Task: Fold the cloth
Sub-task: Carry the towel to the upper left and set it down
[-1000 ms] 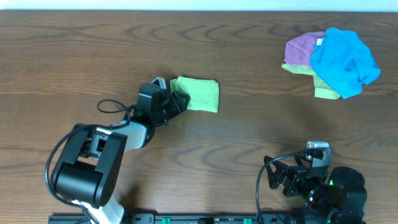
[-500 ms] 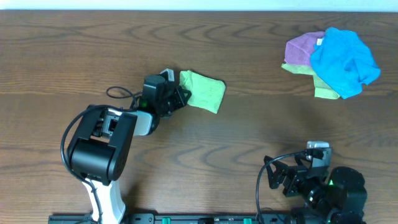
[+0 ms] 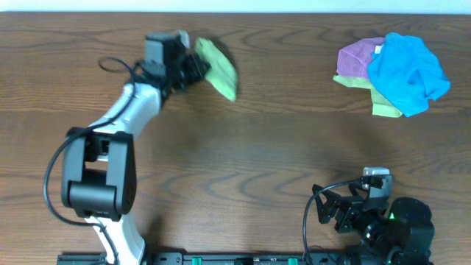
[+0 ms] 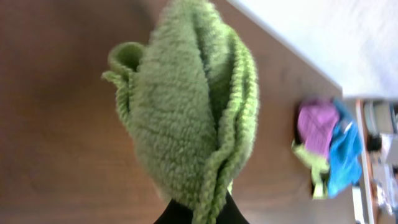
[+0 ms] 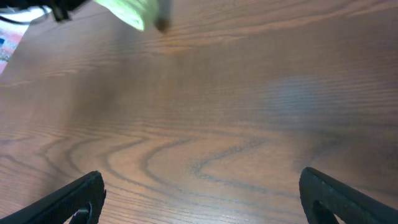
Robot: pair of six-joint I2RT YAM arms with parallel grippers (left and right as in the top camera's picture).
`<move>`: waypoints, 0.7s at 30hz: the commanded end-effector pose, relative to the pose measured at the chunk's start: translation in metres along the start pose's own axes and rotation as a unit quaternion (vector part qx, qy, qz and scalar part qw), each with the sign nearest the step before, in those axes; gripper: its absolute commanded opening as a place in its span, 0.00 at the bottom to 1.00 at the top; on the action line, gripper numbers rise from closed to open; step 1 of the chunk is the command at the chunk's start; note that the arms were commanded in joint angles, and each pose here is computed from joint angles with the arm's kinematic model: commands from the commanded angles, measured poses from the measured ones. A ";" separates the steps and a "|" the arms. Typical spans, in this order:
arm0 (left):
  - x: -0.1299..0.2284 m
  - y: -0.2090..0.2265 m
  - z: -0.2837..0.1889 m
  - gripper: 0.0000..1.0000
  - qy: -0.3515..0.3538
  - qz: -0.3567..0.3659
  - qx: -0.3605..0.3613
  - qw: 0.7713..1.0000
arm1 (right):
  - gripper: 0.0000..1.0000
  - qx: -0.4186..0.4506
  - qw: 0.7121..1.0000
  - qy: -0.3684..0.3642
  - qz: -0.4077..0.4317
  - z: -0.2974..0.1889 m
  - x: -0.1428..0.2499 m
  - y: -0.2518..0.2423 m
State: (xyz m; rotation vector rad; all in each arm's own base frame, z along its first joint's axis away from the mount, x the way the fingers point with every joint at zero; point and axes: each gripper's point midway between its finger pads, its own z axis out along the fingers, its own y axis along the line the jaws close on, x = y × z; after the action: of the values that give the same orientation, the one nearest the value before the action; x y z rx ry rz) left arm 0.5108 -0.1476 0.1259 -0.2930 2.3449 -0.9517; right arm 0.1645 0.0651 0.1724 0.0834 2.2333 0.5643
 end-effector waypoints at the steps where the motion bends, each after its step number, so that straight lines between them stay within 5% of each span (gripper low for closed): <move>1: -0.051 -0.007 -0.030 0.06 -0.058 0.046 -0.015 0.997 | 0.99 0.002 1.000 -0.002 0.010 0.000 0.001 -0.001; 12: -0.127 0.033 -0.048 0.06 -0.121 0.030 -0.030 0.992 | 0.99 0.002 1.000 -0.002 0.010 0.000 0.001 -0.001; 21: -0.122 0.078 -0.017 0.06 -0.074 -0.007 -0.019 0.997 | 0.99 0.001 1.000 -0.002 0.010 0.000 0.001 -0.001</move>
State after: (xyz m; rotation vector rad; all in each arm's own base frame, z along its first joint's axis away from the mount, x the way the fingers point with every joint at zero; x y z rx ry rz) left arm 0.5987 -0.0335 0.1502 -0.4043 2.2051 -0.8139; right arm 0.1644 0.0651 0.1723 0.0910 2.2342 0.5674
